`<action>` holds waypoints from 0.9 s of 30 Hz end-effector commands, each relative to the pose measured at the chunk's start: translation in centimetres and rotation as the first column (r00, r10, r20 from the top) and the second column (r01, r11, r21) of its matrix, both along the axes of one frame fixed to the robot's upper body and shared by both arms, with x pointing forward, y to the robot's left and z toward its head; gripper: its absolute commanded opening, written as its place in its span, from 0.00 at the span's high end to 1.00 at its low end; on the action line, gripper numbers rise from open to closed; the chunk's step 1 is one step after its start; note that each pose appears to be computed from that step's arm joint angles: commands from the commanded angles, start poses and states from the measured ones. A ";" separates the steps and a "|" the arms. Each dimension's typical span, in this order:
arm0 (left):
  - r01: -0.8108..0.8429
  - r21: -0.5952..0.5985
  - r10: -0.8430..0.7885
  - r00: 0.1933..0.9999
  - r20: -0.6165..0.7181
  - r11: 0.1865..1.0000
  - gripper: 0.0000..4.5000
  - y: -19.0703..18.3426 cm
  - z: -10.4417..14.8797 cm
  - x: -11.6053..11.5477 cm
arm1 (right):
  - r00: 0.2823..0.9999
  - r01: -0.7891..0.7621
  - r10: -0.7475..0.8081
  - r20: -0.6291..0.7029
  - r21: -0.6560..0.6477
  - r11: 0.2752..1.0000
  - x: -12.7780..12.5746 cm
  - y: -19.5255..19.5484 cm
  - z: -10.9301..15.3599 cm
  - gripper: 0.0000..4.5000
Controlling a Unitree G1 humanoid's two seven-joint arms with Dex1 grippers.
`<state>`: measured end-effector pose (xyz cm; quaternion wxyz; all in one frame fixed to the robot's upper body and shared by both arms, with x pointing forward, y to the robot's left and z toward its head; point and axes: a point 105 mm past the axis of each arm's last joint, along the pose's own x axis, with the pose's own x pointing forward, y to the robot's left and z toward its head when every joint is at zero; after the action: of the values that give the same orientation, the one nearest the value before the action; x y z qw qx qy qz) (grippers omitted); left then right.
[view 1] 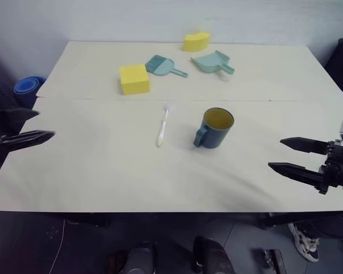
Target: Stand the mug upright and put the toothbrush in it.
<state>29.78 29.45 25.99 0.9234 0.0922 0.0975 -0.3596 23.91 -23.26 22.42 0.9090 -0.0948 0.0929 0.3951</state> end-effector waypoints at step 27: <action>-0.197 0.157 0.240 0.911 -0.336 0.968 0.00 -21.6 -9.6 15.7 | 0.989 0.009 -0.010 0.148 0.013 1.000 -5.2 6.1 1.5 0.01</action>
<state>45.34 8.07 16.42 0.9157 0.0742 0.2922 -0.2658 19.25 -17.56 23.02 0.9199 -0.0944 0.0407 0.3784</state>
